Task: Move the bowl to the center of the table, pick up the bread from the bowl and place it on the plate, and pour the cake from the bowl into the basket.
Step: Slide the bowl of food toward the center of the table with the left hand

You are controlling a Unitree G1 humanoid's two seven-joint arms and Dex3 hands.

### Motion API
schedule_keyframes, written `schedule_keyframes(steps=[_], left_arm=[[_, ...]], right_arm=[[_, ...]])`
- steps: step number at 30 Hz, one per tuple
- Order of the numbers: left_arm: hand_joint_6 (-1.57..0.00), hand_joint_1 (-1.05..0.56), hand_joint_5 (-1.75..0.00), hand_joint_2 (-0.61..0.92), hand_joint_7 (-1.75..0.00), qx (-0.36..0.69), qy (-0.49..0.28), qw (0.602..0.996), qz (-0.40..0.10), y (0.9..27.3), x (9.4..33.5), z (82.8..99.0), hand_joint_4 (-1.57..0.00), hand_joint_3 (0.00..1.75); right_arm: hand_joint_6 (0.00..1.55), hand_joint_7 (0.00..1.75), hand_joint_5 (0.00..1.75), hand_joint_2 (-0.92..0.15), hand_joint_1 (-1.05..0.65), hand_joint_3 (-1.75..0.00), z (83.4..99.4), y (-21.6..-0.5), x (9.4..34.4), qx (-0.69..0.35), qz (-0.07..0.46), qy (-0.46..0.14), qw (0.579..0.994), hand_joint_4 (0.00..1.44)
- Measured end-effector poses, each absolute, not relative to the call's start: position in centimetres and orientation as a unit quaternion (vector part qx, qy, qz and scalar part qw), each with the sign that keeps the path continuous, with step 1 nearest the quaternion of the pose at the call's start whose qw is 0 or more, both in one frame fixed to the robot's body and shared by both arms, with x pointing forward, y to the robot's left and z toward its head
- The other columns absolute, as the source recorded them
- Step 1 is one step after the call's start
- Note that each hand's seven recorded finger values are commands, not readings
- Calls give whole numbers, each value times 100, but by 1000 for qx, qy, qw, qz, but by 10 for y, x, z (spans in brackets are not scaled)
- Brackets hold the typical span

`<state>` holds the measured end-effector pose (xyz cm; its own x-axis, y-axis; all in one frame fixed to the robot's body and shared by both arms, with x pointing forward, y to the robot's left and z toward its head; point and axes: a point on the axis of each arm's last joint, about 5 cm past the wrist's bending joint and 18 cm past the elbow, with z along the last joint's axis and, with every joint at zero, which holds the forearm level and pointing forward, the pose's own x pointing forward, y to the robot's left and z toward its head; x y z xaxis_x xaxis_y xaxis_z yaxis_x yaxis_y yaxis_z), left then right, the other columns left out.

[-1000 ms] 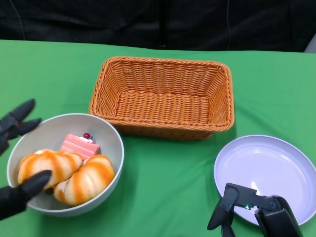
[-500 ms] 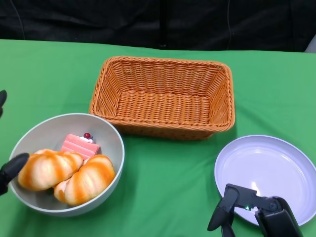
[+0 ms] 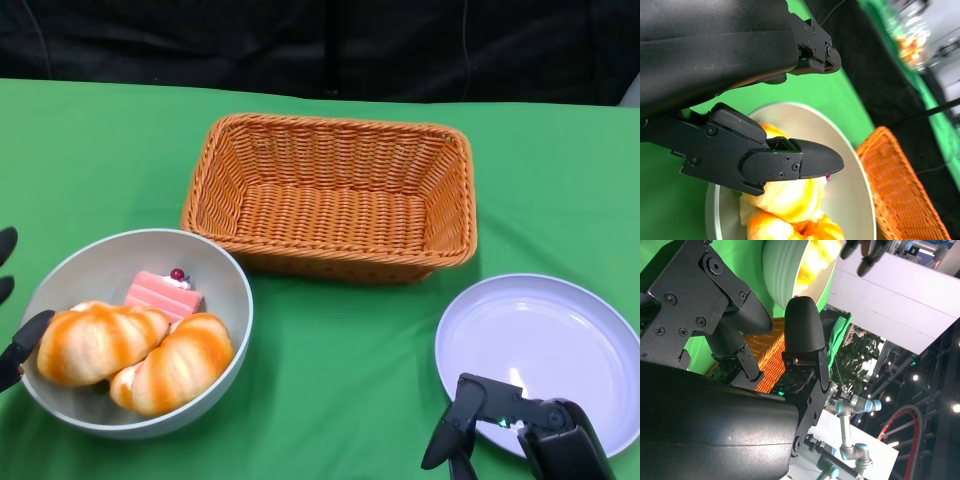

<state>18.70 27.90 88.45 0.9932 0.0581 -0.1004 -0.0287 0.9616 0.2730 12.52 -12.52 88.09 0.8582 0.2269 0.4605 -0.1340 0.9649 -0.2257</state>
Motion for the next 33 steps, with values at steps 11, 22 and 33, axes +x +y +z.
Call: schedule_keyframes(steps=[11,22,33], left_arm=[[-2,-83,-9,92,0,29,189,981,-24,277,206,883,0,47],[0,-75,0,92,0,-114,253,958,-72,280,217,886,-1,55],[0,-75,-1,92,0,-163,268,944,-102,273,216,890,-2,60]], right_arm=[[85,138,174,-16,-7,-175,881,-126,124,-95,93,-243,961,88],[85,138,174,-17,-6,-175,882,-126,124,-96,94,-246,960,89],[85,138,174,-17,-6,-175,883,-126,124,-95,93,-246,960,88]])
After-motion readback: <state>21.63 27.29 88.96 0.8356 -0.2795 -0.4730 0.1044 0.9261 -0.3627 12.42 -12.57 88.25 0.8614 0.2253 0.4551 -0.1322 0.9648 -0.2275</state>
